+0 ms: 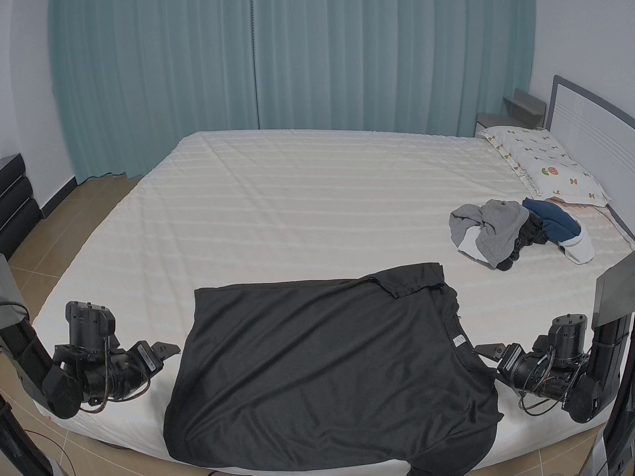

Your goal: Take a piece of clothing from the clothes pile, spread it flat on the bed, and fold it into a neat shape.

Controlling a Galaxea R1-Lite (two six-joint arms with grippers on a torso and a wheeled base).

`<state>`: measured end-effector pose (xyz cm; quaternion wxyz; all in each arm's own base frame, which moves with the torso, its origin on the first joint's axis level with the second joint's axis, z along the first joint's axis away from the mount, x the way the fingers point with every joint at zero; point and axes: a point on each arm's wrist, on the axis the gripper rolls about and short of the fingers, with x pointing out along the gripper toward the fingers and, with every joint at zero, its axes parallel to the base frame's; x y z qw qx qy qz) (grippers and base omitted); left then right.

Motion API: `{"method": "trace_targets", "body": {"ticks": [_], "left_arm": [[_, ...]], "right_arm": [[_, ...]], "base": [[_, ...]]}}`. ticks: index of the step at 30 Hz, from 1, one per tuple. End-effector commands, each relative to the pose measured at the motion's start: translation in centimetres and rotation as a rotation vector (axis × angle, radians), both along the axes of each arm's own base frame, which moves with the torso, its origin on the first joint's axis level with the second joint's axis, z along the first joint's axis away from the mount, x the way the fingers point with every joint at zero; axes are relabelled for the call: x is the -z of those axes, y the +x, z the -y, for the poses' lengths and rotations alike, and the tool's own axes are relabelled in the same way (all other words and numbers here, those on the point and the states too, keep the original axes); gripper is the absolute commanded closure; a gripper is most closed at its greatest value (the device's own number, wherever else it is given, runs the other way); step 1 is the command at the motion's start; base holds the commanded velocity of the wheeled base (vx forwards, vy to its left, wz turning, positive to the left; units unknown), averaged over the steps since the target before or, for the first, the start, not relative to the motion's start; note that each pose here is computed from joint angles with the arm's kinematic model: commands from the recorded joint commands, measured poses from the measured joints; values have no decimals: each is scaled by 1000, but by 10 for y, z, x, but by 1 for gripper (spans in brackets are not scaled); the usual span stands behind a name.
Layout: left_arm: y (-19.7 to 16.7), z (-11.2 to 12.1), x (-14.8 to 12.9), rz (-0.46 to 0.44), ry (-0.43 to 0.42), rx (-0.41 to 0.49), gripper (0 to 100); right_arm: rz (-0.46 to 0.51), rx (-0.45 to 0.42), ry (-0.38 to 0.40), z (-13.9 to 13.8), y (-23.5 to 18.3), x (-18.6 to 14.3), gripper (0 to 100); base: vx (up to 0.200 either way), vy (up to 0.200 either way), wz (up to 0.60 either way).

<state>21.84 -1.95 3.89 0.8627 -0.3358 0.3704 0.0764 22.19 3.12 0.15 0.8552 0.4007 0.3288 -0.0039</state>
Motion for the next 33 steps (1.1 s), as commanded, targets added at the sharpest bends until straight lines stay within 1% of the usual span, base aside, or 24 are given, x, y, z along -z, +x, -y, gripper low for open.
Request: {"method": "trace_targets", "body": {"ticks": [1,3,6,12,16,17,18,22,24,28,33], "left_arm": [[33,3,-11,82,-29,-17,0],[43,4,-14,89,-30,-14,0],[71,6,-16,92,-35,-16,0],[119,8,-9,84,-34,-23,0],[151,10,5,95,-34,-24,0],[154,10,7,95,-34,-24,0],[167,12,16,95,-33,-23,0],[195,14,30,85,-33,-22,0],[205,14,33,94,-34,-22,0],[223,14,49,107,-22,-34,0],[230,15,59,106,-18,-34,0]], "right_arm": [[-9,6,61,1,1,-1,0],[-14,3,79,2,2,0,0],[-19,-3,115,4,4,0,0],[-31,-17,167,4,4,0,0],[-45,-15,180,4,5,2,0],[-45,-15,180,4,5,2,0],[-47,-14,181,4,5,3,0],[-48,-14,181,4,5,3,0],[-53,-14,181,4,5,4,0],[-53,-14,181,4,5,5,0],[-44,-16,182,4,6,6,0]], "base": [[0,0,0],[0,0,0],[0,0,0],[0,0,0],[0,0,0],[0,0,0],[0,0,0],[0,0,0],[0,0,0],[0,0,0],[0,0,0]]}}
